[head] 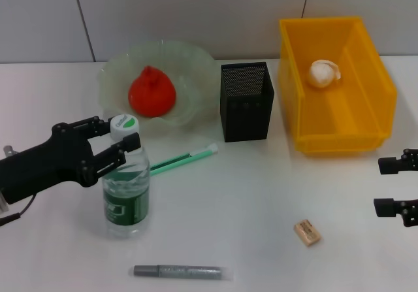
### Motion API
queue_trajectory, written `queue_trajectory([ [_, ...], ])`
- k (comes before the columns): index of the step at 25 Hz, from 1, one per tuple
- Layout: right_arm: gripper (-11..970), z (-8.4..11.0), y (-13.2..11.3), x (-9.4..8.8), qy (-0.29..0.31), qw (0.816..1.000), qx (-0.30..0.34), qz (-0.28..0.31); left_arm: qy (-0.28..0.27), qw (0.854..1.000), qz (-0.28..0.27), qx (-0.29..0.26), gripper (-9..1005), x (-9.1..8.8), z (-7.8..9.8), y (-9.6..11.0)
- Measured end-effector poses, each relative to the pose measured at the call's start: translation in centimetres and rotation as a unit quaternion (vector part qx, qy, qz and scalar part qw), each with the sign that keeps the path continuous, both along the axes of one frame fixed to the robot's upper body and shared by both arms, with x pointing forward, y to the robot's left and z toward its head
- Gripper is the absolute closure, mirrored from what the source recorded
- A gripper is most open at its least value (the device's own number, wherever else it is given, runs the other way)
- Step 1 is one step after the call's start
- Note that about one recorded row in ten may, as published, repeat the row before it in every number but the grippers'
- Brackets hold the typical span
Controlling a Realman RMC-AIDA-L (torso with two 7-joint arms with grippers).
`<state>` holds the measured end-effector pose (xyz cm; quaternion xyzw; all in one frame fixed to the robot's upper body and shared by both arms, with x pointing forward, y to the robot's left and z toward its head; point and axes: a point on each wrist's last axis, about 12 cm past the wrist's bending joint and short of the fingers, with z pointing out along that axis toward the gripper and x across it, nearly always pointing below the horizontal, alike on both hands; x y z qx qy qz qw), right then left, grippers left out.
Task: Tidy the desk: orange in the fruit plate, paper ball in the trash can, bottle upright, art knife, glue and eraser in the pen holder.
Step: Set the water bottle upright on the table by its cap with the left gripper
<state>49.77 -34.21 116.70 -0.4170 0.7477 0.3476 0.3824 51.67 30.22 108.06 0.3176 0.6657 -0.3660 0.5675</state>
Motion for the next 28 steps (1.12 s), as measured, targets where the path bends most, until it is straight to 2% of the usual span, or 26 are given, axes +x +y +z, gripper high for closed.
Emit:
queue_trajectory([
  [16, 146, -0.1, 0.2, 0.2, 0.0, 1.0, 0.004, 0.002, 0.001, 1.0, 0.024, 0.014, 555, 0.7, 1.5, 1.3],
  [20, 147, -0.1, 0.5, 0.4, 0.002, 1.0, 0.005, 0.01, -0.008, 0.998, 0.047, 0.033, 555, 1.6, 2.0, 1.8],
  [22, 147, -0.2, 0.7, 0.4, 0.002, 1.0, 0.005, 0.014, -0.017, 0.995, 0.079, 0.051, 554, 2.6, 2.5, 2.4],
  [28, 149, -0.3, 1.1, 0.7, 0.003, 1.0, 0.011, 0.023, -0.03, 0.991, 0.115, 0.058, 554, 3.8, 3.2, 3.0],
])
